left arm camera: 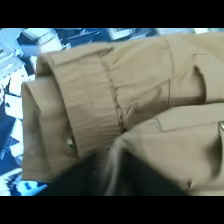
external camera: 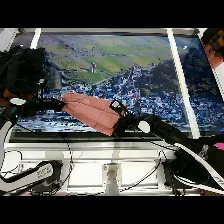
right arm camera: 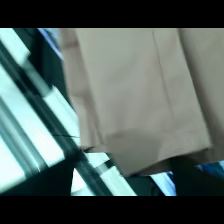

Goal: Fold the clothes and pants, and hang the long-sleeved shirts on hangers.

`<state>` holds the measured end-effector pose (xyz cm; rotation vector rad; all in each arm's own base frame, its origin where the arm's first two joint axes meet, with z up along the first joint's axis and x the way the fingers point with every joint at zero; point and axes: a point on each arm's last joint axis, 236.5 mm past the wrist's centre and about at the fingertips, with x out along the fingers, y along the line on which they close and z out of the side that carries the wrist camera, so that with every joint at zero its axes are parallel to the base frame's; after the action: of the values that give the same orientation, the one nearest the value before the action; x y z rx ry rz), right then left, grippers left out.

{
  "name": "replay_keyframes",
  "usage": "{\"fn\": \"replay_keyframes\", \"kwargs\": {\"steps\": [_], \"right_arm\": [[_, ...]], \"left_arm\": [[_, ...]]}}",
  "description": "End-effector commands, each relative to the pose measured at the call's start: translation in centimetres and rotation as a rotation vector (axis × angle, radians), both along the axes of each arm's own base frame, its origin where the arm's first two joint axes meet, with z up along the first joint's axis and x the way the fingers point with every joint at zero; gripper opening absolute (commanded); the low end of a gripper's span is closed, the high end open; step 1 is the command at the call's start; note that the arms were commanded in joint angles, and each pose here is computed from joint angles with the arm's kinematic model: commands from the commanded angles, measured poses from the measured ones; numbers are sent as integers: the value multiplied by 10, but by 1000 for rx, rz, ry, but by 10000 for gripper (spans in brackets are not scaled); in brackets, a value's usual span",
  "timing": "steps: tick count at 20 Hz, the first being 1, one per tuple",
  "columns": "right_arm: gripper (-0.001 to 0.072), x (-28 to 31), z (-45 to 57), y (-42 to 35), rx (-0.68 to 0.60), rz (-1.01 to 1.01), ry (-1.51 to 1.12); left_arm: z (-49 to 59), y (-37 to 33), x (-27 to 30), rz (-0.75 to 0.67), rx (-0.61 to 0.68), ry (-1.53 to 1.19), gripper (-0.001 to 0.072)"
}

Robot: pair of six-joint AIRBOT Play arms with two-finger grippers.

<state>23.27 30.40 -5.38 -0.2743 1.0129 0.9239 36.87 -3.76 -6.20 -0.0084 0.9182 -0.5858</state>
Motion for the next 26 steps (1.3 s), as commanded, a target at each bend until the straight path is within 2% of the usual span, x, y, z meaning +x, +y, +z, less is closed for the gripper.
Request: {"fn": "replay_keyframes", "kwargs": {"steps": [1,8,12,18,20,21,26], "right_arm": [[656,-18,-4,0,6,-25,104],[654,-10,1,-18,-37,-100,109],[654,29,20,-62,17,-393,160],[654,57,-1,-92,189,-802,402],[643,56,-11,-87,216,-845,481],[584,54,-18,-82,224,-856,522],[583,47,-27,-47,325,-787,652]], "left_arm": [[-4,0,-2,0,-5,15,685],[39,10,17,47,27,-101,679],[101,19,37,85,60,-270,658],[129,13,45,142,-26,-334,658],[128,13,45,142,-26,-331,658],[128,13,45,143,-27,-331,658],[128,13,45,142,-27,-331,658]]}}
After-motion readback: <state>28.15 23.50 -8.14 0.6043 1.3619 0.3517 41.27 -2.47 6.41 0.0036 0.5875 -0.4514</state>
